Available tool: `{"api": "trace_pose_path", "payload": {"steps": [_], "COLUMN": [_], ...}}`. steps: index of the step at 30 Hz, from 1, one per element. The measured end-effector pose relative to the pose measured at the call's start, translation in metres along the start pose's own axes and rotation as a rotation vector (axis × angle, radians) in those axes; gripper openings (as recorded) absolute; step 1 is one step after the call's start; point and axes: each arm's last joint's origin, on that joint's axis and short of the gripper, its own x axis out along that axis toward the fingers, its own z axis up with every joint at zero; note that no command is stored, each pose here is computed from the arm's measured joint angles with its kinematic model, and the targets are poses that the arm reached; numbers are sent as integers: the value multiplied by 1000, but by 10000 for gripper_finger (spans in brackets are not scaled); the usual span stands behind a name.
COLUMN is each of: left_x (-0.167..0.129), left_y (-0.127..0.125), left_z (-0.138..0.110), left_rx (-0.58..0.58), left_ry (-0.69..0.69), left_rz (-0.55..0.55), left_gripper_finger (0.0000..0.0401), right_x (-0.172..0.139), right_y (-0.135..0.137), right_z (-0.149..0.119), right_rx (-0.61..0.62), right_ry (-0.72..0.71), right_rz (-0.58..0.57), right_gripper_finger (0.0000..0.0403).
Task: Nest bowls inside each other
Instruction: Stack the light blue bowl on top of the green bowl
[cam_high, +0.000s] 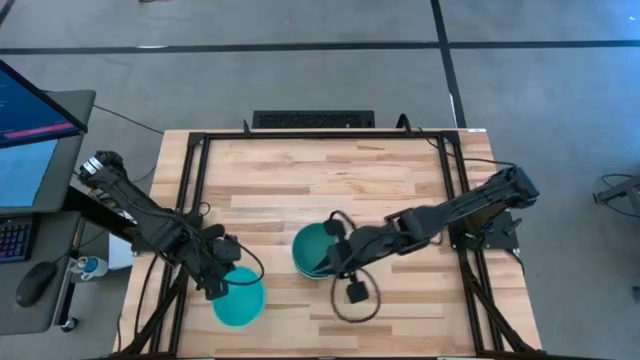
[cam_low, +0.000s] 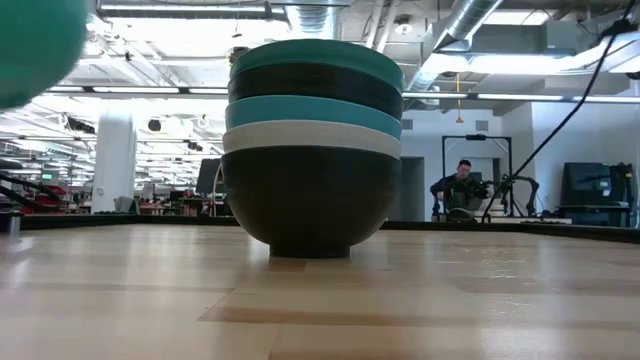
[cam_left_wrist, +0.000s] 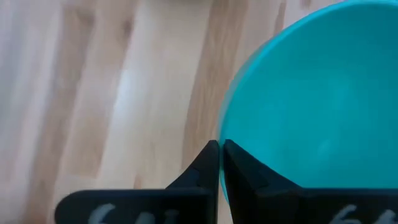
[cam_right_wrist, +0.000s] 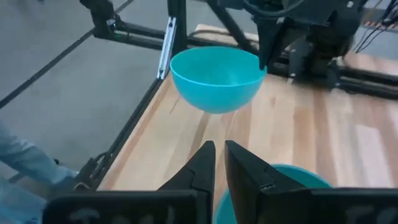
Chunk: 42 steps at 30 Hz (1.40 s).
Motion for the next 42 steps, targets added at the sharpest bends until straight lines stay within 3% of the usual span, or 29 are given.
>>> {"api": "trace_pose_path", "payload": {"steps": [8,14,23,29,37,42], "left_x": [-30,-53,-70,-64,-28,-8], "left_y": [3,11,31,47,54,63], "left_z": [31,61,87,102,143,159], "left_rx": [-58,-64,-112,-214,-170,-171], "left_ry": [-162,-296,-369,-336,-311,-292], "left_rz": [17,19,32,16,-66,-60], "left_gripper_finger": [0,0,0,0,0,0], "right_x": [-60,-73,-79,-95,-111,-109], "right_y": [-3,-4,-6,-8,-8,-9], "right_z": [14,8,-42,-86,-106,-119], "right_rx": [-66,-69,43,160,175,180], "right_ry": [-26,24,-184,-269,-305,-259], "right_rz": [-26,-23,-36,-81,-115,-130], "right_gripper_finger": [59,59,59,59,59,59]}}
